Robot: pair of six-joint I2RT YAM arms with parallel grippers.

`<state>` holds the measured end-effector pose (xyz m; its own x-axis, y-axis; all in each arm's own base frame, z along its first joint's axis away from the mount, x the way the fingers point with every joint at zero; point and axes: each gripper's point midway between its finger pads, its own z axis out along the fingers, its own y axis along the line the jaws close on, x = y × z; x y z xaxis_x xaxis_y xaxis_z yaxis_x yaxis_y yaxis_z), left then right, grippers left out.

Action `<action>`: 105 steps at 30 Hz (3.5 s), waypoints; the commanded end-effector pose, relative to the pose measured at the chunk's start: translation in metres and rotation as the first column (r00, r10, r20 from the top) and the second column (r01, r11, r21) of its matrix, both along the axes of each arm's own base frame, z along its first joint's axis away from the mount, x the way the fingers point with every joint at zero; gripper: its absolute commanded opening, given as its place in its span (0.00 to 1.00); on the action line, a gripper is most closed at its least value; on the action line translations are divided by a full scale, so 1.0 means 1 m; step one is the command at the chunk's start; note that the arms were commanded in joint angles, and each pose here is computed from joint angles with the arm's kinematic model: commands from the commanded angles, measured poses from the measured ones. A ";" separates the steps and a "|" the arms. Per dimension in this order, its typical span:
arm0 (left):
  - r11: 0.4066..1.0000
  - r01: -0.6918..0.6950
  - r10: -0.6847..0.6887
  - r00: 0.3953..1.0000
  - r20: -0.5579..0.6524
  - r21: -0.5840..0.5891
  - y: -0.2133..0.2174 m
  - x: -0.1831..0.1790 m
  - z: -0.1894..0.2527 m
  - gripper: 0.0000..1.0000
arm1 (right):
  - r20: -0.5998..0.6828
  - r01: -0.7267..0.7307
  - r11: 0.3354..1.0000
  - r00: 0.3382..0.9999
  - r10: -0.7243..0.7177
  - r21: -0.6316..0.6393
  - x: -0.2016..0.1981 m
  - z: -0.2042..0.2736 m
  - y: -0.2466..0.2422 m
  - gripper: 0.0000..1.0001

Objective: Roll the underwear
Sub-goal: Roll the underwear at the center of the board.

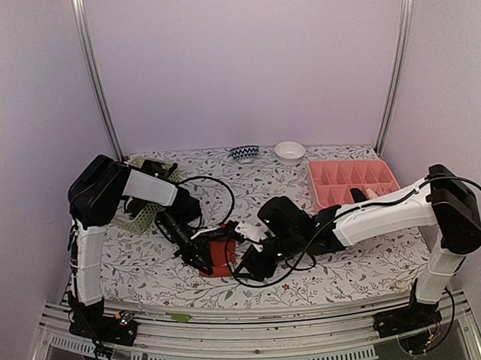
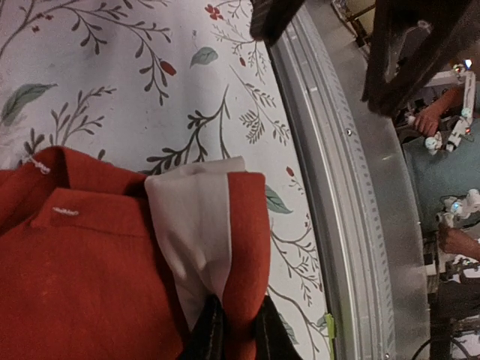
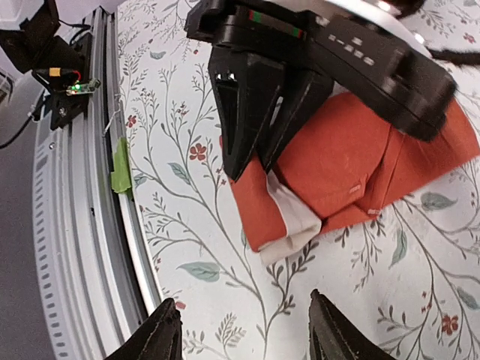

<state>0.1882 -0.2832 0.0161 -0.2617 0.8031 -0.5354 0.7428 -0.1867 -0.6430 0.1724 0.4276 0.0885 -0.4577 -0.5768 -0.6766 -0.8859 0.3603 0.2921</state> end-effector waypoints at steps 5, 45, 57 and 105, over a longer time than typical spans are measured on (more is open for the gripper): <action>0.983 0.081 -0.042 0.973 -0.225 0.167 0.029 -0.032 -0.026 0.00 | 0.303 -0.187 0.979 0.931 0.202 -0.079 0.013 -0.011 0.058 0.59; 0.998 -0.059 0.059 0.997 0.054 -0.006 -0.003 0.042 0.049 0.60 | 0.067 -0.335 0.913 0.931 0.359 -0.232 -0.039 -0.089 0.058 0.00; 0.839 -0.329 0.544 0.528 0.652 -0.433 0.074 0.143 0.223 0.96 | -0.296 -0.204 0.978 0.938 0.180 -0.051 -0.018 -0.051 0.062 0.00; 0.998 -0.003 0.060 0.405 0.912 -0.064 -0.005 -0.017 0.010 0.54 | -0.806 -0.038 0.996 0.590 -0.039 -0.077 0.016 -0.139 0.040 0.00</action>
<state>0.1660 -0.2831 0.0298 0.3566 0.7632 -0.5389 0.9067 -0.1437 0.3965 0.1911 0.4926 0.0201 -0.7547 -0.6401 -0.1439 -0.3596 0.2200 0.9068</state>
